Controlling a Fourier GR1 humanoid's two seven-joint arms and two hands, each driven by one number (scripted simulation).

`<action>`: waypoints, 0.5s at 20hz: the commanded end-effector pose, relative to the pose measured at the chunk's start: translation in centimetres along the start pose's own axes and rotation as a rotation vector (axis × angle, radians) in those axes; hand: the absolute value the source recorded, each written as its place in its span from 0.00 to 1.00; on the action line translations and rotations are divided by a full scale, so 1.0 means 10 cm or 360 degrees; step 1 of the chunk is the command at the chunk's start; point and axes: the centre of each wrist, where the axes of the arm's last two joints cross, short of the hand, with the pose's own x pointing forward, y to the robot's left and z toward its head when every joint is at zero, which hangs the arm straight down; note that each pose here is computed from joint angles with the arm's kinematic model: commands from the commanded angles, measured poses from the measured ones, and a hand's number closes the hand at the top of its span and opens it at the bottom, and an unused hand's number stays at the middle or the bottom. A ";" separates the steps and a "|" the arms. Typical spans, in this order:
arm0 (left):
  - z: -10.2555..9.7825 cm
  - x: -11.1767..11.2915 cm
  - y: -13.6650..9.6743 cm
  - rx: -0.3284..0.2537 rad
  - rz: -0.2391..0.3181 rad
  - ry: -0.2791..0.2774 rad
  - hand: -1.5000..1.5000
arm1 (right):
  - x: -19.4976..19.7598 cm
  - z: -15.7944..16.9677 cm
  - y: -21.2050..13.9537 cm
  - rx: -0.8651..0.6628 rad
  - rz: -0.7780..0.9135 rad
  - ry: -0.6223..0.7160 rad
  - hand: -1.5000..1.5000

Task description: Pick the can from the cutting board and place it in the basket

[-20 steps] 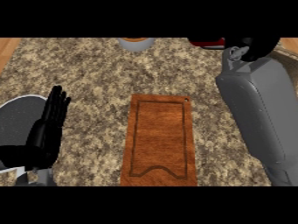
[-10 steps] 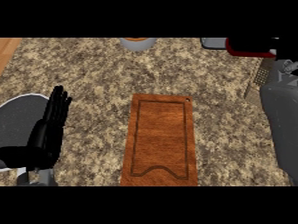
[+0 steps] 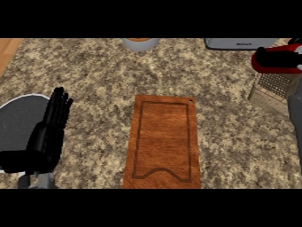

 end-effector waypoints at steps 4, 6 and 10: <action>-0.09 -0.10 0.07 0.0022 0.0027 0.0020 0.50 | -0.43 -0.25 0.18 0.0055 0.0008 0.0035 1.00; 0.03 -0.09 0.01 -0.0011 0.0027 -0.0010 0.50 | -0.44 -0.17 0.22 0.0050 -0.0063 0.0027 1.00; -0.05 -0.02 -0.08 -0.0011 0.0020 0.0031 0.50 | -0.57 -0.18 0.35 0.0055 -0.0024 0.0054 1.00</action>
